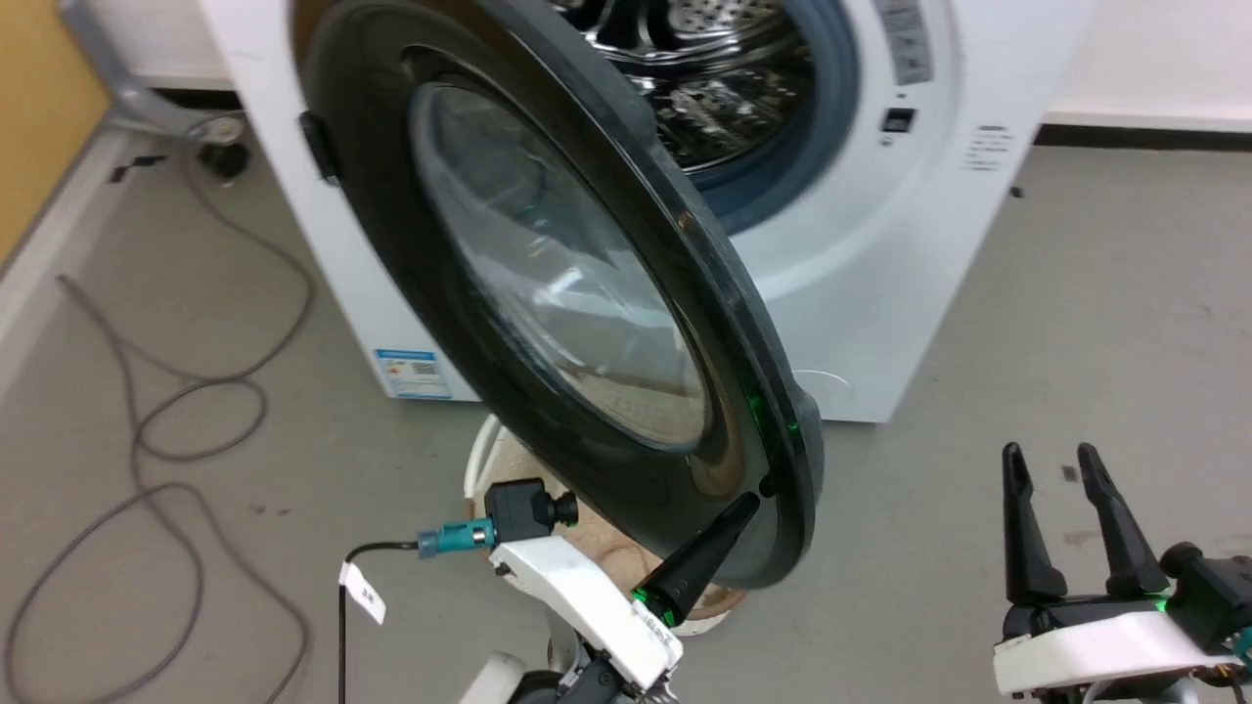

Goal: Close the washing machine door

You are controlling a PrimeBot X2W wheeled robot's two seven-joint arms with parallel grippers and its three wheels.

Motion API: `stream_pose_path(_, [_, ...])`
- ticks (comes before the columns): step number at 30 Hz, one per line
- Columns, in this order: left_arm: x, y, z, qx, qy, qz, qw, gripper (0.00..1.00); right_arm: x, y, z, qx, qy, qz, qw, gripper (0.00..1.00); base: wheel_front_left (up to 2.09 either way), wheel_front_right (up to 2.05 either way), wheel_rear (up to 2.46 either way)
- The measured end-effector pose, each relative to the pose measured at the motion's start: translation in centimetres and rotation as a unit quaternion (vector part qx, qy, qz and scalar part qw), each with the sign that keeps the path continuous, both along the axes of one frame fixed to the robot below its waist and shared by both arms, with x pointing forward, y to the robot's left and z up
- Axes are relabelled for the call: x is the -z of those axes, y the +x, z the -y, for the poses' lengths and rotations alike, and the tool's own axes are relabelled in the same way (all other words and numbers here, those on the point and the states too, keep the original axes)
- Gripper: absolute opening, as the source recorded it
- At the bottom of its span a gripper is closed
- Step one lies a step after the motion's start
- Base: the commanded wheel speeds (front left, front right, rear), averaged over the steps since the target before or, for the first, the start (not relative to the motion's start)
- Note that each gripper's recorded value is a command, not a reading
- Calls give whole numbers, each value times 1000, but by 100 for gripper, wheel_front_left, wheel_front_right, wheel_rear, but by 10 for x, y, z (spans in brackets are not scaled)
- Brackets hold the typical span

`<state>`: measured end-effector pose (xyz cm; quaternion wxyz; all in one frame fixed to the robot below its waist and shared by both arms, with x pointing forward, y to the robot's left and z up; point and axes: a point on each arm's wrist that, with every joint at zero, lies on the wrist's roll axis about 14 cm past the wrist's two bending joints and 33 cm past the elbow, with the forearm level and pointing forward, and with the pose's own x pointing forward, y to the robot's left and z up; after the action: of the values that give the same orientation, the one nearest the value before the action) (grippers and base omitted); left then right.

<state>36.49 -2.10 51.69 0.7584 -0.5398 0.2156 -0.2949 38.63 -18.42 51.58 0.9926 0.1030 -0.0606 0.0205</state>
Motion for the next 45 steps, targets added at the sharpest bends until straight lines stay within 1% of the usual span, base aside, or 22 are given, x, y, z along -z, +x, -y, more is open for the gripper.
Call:
stream_pose_path(3, [1, 3, 3, -10, 1, 7, 1000, 0, -1, -4, 6, 9, -4, 0, 1000, 100, 0, 0, 0])
stream_pose_path(8, [-12, 20, -33, -96, 41, 78, 991, 0, -7, -8, 6, 9, -14, 9, 1000, 100, 0, 0, 0])
stream_pose_path(10, [-19, 28, -58, -147, 81, 132, 977, 0, -12, -9, 6, 8, -17, 16, 1000, 100, 0, 0, 0])
stream_pose_path(12, [-23, 32, -76, -170, 128, 176, 961, 0, -18, -9, 6, 8, -22, 25, 999, 100, 0, 0, 0])
stream_pose_path(14, [-28, 38, -99, -199, 180, 212, 940, 0, -25, -8, 5, 7, -27, 36, 999, 100, 0, 0, 0])
stream_pose_path(15, [-37, 44, -116, -229, 211, 231, 922, 0, -29, -8, 5, 7, -29, 42, 999, 100, 0, 0, 0])
stream_pose_path(18, [-76, 52, -168, -330, 310, 294, 842, 0, -42, -5, 5, 8, -33, 62, 997, 100, 0, 0, 0])
stream_pose_path(19, [-86, 50, -181, -358, 341, 307, 813, 24, -48, -4, 5, 8, -34, 71, 997, 100, 0, 0, 0])
stream_pose_path(20, [-92, 46, -191, -377, 368, 318, 788, 100, -55, -2, 4, 8, -36, 81, 996, 100, 0, 0, 0])
stream_pose_path(22, [-95, 36, -203, -402, 415, 325, 749, 100, -67, 1, 3, 7, -41, 100, 994, 100, 0, 0, 0])
stream_pose_path(25, [-91, 21, -218, -423, 469, 323, 705, 100, -83, 5, -3, 1, -46, 123, 991, 100, 0, 0, 0])
stream_pose_path(27, [-87, 12, -227, -436, 488, 312, 689, 100, -94, 7, -9, -7, -46, 140, 989, 100, 0, 0, 0])
stream_pose_path(28, [-84, 7, -233, -443, 498, 305, 680, 100, -100, 8, -11, -10, -46, 150, 988, 70, 0, 0, 0])
stream_pose_path(29, [-80, 2, -237, -444, 508, 300, 674, 100, -108, 9, -13, -11, -44, 162, 986, 27, 0, 0, 0])
stream_pose_path(30, [-75, -2, -241, -447, 514, 291, 671, 100, -117, 9, -15, -13, -41, 175, 984, 0, 0, 0, 0])
stream_pose_path(34, [-58, -19, -254, -453, 532, 261, 666, 100, -157, 7, -32, -41, -4, 235, 971, 0, 0, 0, 0])
stream_pose_path(39, [-38, -33, -263, -449, 550, 231, 665, 100, -212, -11, -74, -125, 65, 318, 938, 0, 0, 0, 0])
stream_pose_path(40, [-38, -33, -263, -449, 550, 231, 665, 100, -212, -11, -74, -125, 65, 318, 938, 0, 0, 0, 0])
stream_pose_path(41, [-36, -35, -263, -447, 555, 230, 663, 100, -220, -17, -85, -149, 70, 329, 930, 0, 0, 0, 0])
stream_pose_path(42, [-33, -38, -264, -447, 559, 225, 661, 100, -232, -30, -107, -200, 77, 346, 914, 0, 0, 0, 0])
stream_pose_path(43, [-33, -38, -264, -447, 559, 225, 661, 100, -232, -30, -107, -200, 77, 346, 914, 0, 0, 0, 0])
stream_pose_path(45, [-32, -40, -264, -445, 565, 226, 657, 100, -237, -42, -129, -249, 78, 351, 899, 0, 0, 0, 0])
